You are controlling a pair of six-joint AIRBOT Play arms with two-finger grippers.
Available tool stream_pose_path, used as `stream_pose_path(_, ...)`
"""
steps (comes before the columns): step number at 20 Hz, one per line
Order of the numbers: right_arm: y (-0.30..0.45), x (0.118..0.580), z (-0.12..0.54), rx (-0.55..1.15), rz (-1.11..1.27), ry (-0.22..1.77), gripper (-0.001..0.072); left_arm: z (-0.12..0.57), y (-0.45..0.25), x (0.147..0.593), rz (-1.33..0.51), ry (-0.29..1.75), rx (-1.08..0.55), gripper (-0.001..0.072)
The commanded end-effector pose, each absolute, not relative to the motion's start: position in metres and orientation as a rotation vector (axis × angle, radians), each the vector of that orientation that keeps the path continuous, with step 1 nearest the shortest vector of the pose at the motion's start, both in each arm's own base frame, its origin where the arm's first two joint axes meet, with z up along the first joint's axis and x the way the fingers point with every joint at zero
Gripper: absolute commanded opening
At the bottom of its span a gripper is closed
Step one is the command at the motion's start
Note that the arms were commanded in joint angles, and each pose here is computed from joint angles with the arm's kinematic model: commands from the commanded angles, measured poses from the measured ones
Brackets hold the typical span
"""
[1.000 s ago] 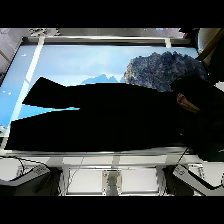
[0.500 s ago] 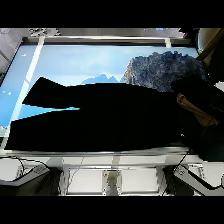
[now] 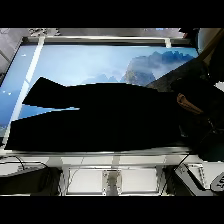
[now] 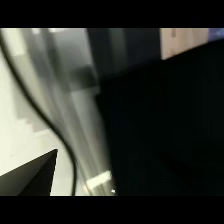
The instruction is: Fold the clothes and pants, and hang the long-sleeved shirts on hangers.
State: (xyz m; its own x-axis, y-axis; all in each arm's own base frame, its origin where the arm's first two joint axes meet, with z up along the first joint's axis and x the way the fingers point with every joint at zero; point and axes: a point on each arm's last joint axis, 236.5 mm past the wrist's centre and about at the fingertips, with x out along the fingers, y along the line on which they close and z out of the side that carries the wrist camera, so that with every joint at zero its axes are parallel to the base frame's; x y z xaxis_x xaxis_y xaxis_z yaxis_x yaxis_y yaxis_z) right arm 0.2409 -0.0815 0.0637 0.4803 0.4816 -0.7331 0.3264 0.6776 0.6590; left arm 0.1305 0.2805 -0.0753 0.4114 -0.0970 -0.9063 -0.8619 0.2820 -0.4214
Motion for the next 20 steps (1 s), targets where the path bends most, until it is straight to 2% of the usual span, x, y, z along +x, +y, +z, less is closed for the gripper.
stream_pose_path(1, -0.072, 0.248, 0.074, 0.931, 0.174, 1.019, 0.0438, -0.084, 0.273, 0.145, 0.551, 0.997, -1.233, 0.0694)
stream_pose_path(3, -0.071, 0.248, 0.074, 0.932, 0.175, 1.020, 0.0438, -0.089, 0.274, 0.144, 0.552, 1.000, -1.239, 0.0616)
stream_pose_path(8, -0.072, 0.248, 0.074, 0.931, 0.174, 1.019, 0.0438, -0.097, 0.278, 0.148, 0.558, 1.003, -1.223, 0.0615)
stream_pose_path(10, -0.073, 0.249, 0.074, 0.930, 0.171, 1.017, 0.0437, -0.103, 0.273, 0.155, 0.537, 1.025, -1.222, 0.0555)
stream_pose_path(13, -0.073, 0.249, 0.074, 0.930, 0.169, 1.016, 0.0437, -0.112, 0.267, 0.168, 0.504, 1.060, -1.205, 0.0524)
stream_pose_path(15, -0.072, 0.249, 0.074, 0.931, 0.171, 1.017, 0.0437, -0.115, 0.264, 0.175, 0.492, 1.072, -1.187, 0.0384)
stream_pose_path(18, -0.071, 0.248, 0.074, 0.932, 0.175, 1.022, 0.0437, -0.115, 0.262, 0.177, 0.480, 1.079, -1.184, 0.0082)
stream_pose_path(19, -0.072, 0.247, 0.073, 0.927, 0.169, 1.027, 0.0437, -0.113, 0.260, 0.177, 0.475, 1.081, -1.185, 0.0009)
stream_pose_path(20, -0.076, 0.242, 0.066, 0.909, 0.144, 1.055, 0.0437, -0.112, 0.260, 0.177, 0.474, 1.079, -1.183, 0.0008)
